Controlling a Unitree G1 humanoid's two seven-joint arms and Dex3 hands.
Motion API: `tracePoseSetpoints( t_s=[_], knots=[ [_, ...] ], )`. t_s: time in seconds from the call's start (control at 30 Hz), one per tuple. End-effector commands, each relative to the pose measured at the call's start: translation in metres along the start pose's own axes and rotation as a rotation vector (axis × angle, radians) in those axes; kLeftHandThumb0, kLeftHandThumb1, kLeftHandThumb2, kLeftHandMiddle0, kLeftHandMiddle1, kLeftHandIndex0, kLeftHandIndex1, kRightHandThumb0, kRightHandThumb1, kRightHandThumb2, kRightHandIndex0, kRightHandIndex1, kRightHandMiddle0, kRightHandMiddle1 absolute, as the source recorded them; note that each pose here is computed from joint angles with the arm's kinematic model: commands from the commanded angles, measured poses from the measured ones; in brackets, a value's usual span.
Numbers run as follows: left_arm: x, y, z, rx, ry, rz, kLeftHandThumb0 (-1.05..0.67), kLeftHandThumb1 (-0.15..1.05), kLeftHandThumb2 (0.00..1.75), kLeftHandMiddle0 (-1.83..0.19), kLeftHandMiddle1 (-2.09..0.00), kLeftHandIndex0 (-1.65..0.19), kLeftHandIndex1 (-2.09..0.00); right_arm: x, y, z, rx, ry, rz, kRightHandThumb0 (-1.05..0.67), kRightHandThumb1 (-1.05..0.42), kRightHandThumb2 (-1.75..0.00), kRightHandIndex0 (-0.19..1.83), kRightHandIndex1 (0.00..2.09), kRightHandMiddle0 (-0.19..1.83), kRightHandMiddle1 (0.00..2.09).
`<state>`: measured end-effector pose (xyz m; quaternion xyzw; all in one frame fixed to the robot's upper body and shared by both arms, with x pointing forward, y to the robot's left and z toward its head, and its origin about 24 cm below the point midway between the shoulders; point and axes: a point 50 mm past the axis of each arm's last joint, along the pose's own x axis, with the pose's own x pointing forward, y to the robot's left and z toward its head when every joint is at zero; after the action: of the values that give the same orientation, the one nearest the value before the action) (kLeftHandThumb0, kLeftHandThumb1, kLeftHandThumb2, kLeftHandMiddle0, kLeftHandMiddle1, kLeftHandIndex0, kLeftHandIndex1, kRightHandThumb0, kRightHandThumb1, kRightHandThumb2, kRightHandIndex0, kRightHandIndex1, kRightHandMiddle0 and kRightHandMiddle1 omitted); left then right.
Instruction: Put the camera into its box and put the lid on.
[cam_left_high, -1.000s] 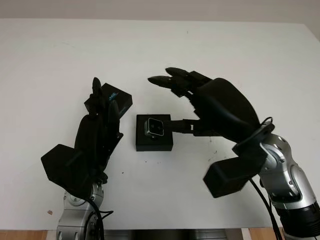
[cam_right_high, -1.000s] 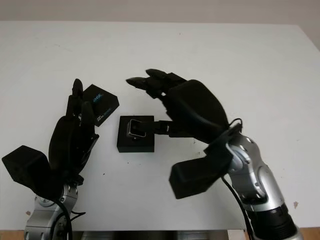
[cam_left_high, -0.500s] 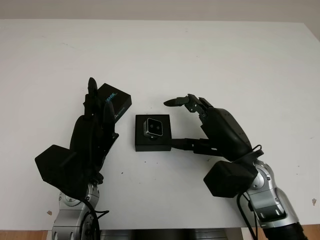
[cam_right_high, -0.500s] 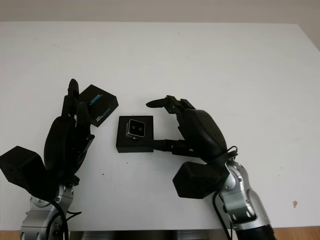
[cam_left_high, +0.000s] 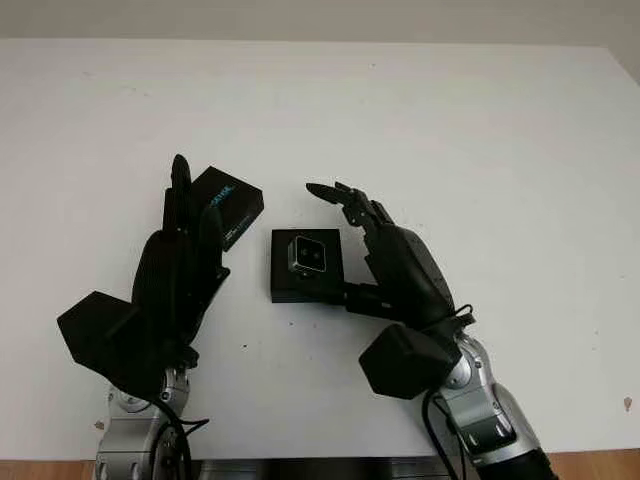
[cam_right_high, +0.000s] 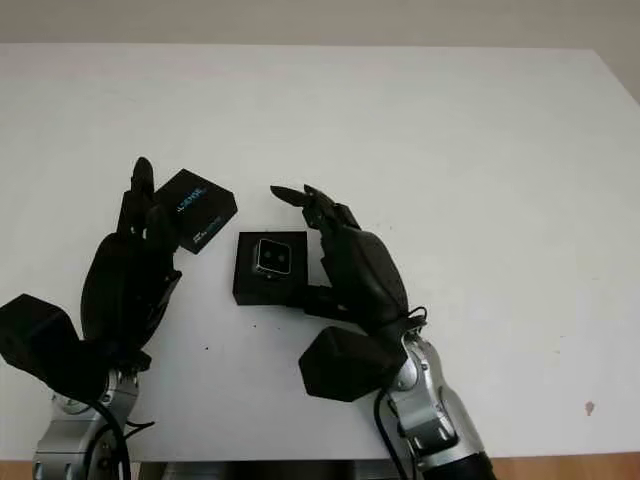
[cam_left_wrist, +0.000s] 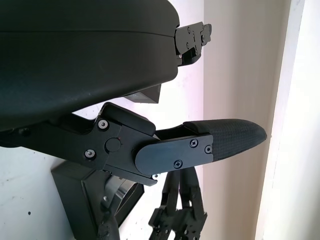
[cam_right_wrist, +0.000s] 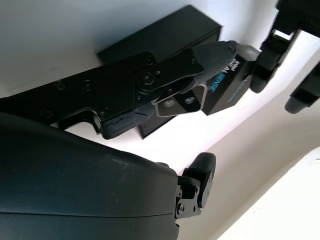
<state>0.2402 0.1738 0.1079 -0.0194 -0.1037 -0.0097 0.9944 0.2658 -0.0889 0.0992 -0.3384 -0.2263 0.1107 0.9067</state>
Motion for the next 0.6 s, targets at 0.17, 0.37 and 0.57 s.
tracePoseSetpoints(
  t_s=[0.17,0.37,0.57],
  knots=[
    [-0.0054,0.0044,-0.0041,0.011,0.024,0.014,-0.83,1.05,0.57,0.19,0.00,0.19,0.00,0.0030,0.0057,0.0053,0.004,-0.023,-0.051,-0.76,-0.94,-0.05,0.01,0.60,-0.05,1.36],
    [-0.0074,0.0054,-0.0037,0.018,0.028,0.014,-0.82,1.05,0.59,0.19,0.00,0.19,0.00,0.0030,0.0067,0.0030,-0.025,-0.034,-0.084,-0.71,-0.96,-0.06,-0.07,0.95,0.03,1.57],
    [-0.0081,0.0063,-0.0038,0.014,0.029,0.013,-0.82,1.05,0.59,0.19,0.00,0.19,0.00,0.0040,0.0035,-0.0036,-0.072,-0.054,-0.126,-0.62,-0.95,-0.05,-0.03,1.09,0.14,1.57]
  ],
)
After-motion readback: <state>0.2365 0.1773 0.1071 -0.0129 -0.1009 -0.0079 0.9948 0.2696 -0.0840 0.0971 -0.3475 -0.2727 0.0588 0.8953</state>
